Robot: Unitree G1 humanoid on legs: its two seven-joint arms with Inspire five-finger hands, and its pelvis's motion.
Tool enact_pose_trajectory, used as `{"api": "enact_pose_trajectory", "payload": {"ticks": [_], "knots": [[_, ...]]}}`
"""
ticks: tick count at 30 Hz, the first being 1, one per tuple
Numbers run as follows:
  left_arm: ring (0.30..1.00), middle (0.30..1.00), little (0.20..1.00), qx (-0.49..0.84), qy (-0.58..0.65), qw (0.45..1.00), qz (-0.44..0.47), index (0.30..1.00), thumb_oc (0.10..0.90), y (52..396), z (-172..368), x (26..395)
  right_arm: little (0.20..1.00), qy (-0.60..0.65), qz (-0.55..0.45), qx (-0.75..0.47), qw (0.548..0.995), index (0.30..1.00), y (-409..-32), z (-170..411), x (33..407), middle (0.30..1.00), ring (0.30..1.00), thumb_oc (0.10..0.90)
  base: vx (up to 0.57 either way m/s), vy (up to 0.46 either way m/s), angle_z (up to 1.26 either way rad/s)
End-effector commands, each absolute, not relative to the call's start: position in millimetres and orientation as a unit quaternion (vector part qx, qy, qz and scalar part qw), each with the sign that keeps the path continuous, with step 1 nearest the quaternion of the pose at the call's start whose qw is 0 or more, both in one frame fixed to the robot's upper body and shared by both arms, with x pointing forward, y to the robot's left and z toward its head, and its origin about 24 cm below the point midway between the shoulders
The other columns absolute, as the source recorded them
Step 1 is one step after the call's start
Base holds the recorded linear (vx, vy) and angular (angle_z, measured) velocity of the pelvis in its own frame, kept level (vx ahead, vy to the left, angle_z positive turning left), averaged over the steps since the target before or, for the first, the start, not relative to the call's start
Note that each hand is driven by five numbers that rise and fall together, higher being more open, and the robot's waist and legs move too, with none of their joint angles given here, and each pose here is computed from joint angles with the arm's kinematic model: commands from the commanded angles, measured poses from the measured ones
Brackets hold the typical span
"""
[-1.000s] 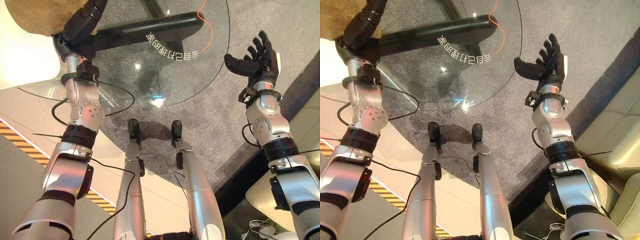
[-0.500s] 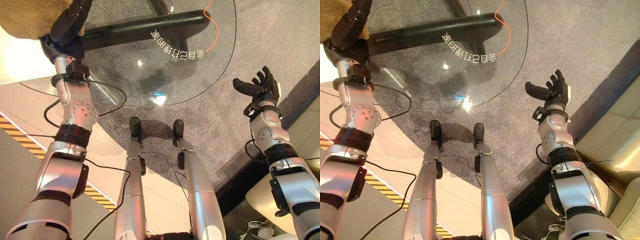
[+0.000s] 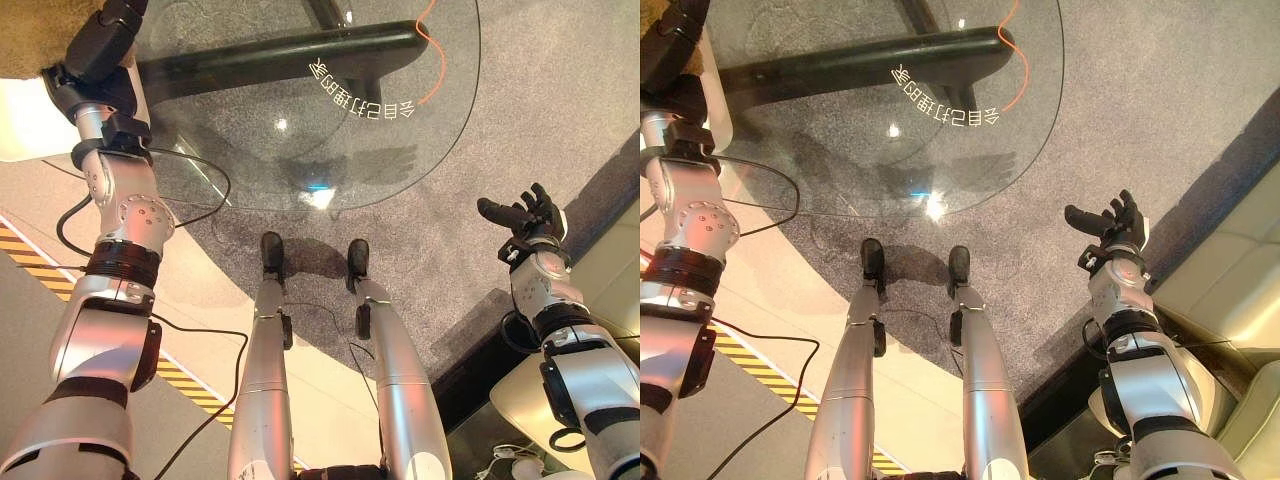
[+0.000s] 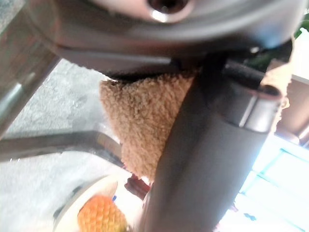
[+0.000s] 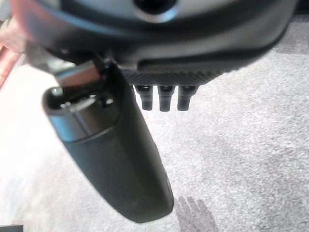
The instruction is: Wipe the table with a cloth and put it in the basket.
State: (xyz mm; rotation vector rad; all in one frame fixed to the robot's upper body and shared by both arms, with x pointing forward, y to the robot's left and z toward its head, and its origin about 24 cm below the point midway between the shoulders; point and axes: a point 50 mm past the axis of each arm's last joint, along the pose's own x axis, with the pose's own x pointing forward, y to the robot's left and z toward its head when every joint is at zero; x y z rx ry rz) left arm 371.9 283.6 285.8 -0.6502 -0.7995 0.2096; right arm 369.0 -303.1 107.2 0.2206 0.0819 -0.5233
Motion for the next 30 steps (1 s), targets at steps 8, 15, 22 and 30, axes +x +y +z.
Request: {"api": "enact_pose_trajectory", "payload": {"ticks": [8,15,22,30], "knots": [[0.300,0.300,0.200,-0.257,-0.496,0.808,0.186,0.300,0.100,330,360,333,0.900,0.042,-0.330,0.104,0.937,0.900,-358,97,335,0.900,0.900,0.800,0.00,0.000,0.00],[0.300,0.300,0.200,-0.240,-0.450,0.821,0.256,0.300,0.100,345,347,335,0.900,0.062,-0.335,0.096,0.935,0.900,-363,89,329,0.900,0.900,0.800,0.00,0.005,0.02],[0.300,0.300,0.200,-0.191,-0.396,0.843,0.311,0.300,0.100,353,342,338,0.900,0.076,-0.337,0.083,0.935,0.900,-368,86,325,0.900,0.900,0.800,0.00,0.009,0.00],[0.300,0.300,0.200,-0.141,-0.327,0.862,0.361,0.300,0.100,359,343,343,0.900,0.084,-0.334,0.073,0.936,0.900,-371,89,325,0.900,0.900,0.800,0.00,0.013,0.00]]}}
